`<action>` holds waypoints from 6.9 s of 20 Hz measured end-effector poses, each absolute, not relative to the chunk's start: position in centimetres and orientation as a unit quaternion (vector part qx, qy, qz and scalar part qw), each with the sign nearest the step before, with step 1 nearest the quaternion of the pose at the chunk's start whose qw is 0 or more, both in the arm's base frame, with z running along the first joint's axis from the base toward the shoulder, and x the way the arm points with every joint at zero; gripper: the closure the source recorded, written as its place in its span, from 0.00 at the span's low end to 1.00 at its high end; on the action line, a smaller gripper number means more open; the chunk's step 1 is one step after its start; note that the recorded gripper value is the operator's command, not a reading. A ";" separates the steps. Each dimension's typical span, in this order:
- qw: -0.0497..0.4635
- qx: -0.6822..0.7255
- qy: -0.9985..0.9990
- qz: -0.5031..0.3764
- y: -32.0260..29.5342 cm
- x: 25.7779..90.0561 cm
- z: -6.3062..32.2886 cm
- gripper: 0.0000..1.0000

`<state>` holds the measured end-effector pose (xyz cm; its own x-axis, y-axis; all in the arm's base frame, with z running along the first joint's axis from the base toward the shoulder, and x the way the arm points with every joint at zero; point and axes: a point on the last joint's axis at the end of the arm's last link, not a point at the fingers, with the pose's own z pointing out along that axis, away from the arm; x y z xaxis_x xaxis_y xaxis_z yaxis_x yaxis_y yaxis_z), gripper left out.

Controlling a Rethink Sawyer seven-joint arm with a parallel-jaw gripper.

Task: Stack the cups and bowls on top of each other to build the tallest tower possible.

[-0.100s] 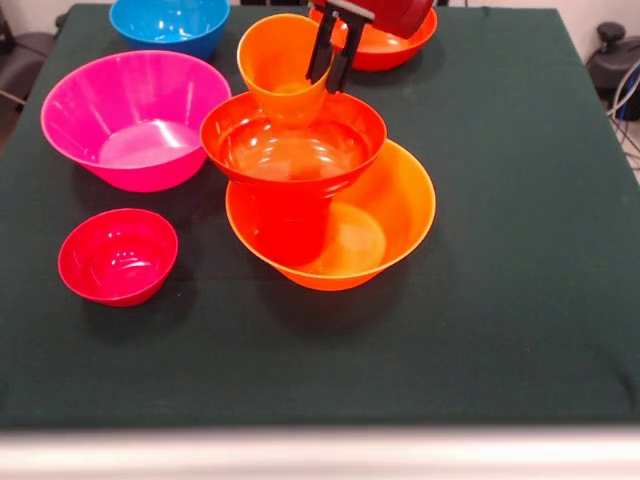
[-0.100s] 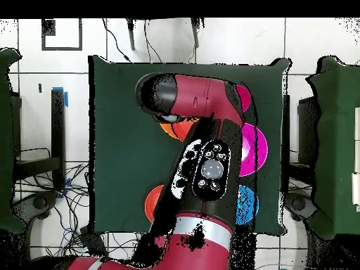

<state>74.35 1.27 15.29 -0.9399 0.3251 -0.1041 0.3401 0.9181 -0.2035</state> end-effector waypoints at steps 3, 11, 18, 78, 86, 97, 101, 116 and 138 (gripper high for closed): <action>0.044 0.171 0.978 -0.108 1.3 74.7 15.8 1.00; 0.107 0.166 0.975 -0.105 1.1 76.1 16.8 1.00; 0.142 0.163 0.971 -0.103 0.9 76.7 16.6 1.00; 0.141 0.187 0.967 -0.097 1.3 69.3 13.2 1.00; 0.140 0.194 0.966 -0.098 0.2 69.3 13.1 1.00; 0.138 0.196 0.966 -0.098 0.0 69.2 12.9 1.00; 0.138 0.197 0.966 -0.097 0.0 69.2 12.9 1.00; 0.152 0.194 0.964 -0.097 0.0 70.9 13.2 1.00; 0.170 0.188 0.962 -0.099 0.1 71.4 10.5 1.00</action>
<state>71.39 0.15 10.47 -0.8712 0.3282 -0.3652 0.3955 0.9098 -0.1261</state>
